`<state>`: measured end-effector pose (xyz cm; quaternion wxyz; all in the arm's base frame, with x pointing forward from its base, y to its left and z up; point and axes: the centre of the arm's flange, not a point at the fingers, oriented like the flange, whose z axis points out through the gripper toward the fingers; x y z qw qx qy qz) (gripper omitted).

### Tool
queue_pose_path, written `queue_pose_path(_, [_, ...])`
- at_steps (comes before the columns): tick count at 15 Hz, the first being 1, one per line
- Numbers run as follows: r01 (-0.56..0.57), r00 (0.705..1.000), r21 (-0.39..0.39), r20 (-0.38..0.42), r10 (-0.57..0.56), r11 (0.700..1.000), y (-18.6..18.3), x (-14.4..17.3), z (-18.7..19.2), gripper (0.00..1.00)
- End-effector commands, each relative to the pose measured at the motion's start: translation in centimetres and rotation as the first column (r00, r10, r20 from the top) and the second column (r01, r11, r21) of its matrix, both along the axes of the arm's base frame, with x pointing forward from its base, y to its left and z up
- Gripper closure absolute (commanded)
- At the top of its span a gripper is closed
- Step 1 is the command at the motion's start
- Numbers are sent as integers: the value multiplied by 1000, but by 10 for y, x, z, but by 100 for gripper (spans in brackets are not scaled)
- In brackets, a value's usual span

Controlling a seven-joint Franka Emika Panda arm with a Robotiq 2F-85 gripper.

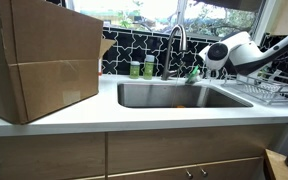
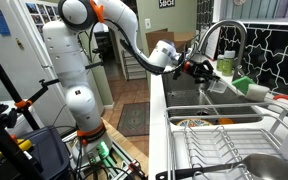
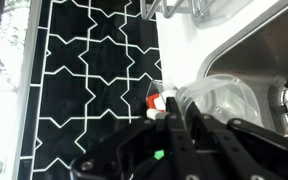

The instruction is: Pick up the small clear lunch box and fetch some water, pour the water onto the plate in the sink twice, put the small clear lunch box on the white kitchen counter in front of the sink

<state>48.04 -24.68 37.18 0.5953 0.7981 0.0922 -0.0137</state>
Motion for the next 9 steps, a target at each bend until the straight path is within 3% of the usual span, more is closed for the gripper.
queue_pose_path(1, [-9, 1000, -61, -8, 9, 998, 4, -20, 3, 97])
queue_pose_path(9, [-84, 996, -187, -13, 83, 979, 14, -22, 13, 97])
